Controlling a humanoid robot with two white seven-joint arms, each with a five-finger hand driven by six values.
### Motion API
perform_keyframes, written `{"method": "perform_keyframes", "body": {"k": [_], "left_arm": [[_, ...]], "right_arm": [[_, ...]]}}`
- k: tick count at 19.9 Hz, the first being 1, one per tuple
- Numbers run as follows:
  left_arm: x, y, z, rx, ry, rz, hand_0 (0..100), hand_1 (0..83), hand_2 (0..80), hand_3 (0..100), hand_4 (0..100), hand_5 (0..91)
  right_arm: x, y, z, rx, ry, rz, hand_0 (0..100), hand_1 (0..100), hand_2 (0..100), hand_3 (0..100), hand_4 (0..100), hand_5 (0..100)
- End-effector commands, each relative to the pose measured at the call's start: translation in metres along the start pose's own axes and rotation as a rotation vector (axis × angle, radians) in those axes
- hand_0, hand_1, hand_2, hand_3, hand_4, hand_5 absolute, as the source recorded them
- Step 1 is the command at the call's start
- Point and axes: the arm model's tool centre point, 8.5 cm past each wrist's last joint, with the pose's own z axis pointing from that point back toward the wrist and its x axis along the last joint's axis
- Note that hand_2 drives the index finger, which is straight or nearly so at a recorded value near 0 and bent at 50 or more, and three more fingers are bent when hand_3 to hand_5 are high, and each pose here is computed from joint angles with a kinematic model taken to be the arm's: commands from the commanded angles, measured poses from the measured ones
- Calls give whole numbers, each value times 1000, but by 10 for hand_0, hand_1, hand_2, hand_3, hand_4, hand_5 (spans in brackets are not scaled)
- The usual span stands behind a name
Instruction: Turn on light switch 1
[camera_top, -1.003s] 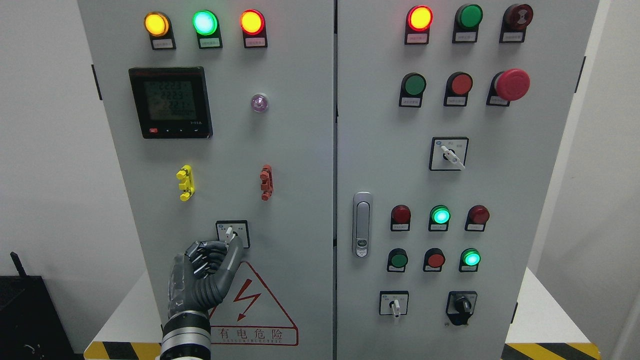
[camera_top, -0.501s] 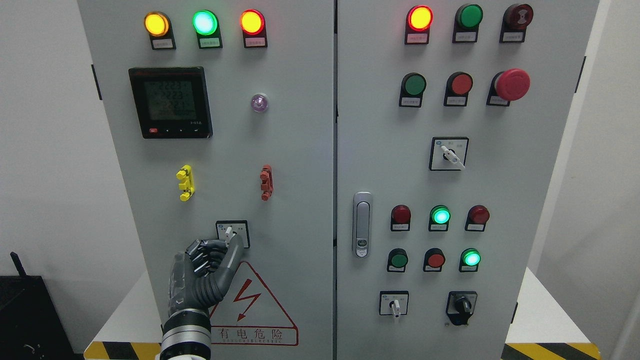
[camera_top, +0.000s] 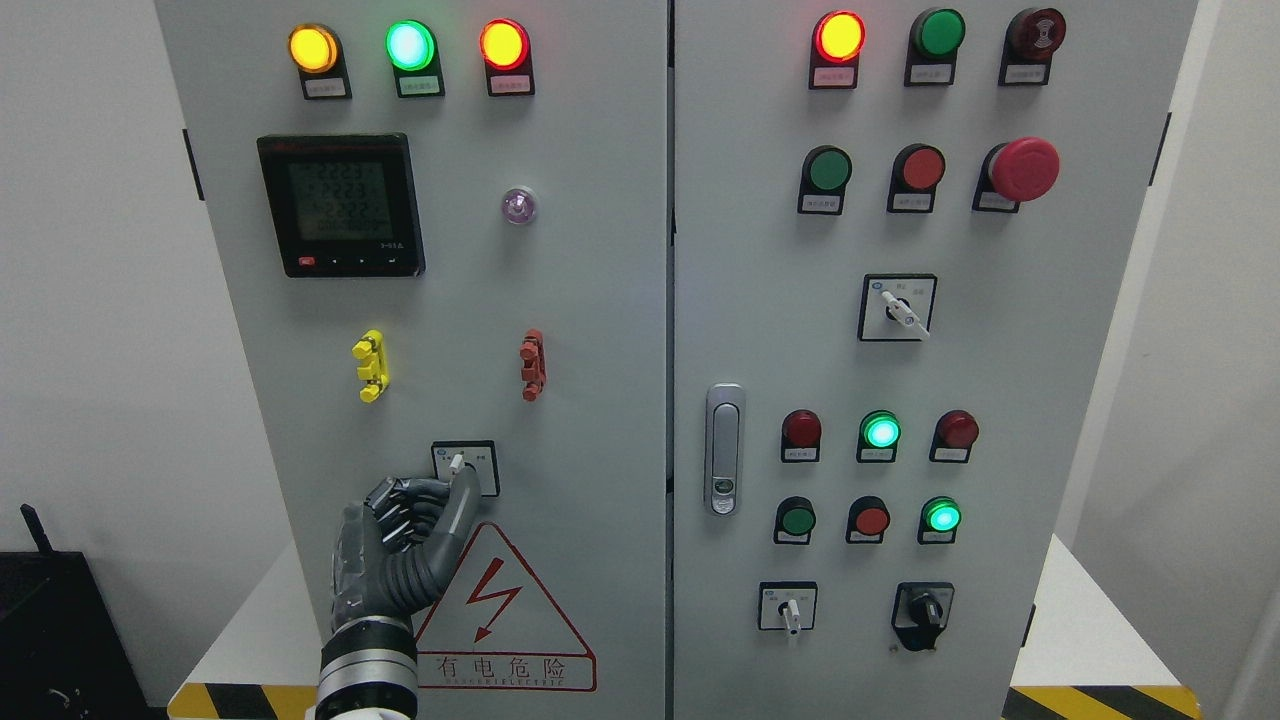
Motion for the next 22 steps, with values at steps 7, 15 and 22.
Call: {"method": "perform_keyframes", "body": {"k": [7, 15, 22], "left_arm": [[-4, -4, -1, -8, 16, -10, 279, 631, 583, 799, 844, 722], [-3, -7, -2, -14, 14, -10, 284, 625, 583, 799, 846, 724], [-3, -7, -2, -13, 13, -11, 289, 608, 585, 804, 846, 723]], "right_arm": [[0, 0, 0, -1, 0, 0, 303, 0, 0, 0, 0, 0], [0, 0, 0, -1, 0, 0, 303, 0, 0, 0, 0, 0], [0, 0, 0, -1, -1, 0, 303, 0, 0, 0, 0, 0]]}}
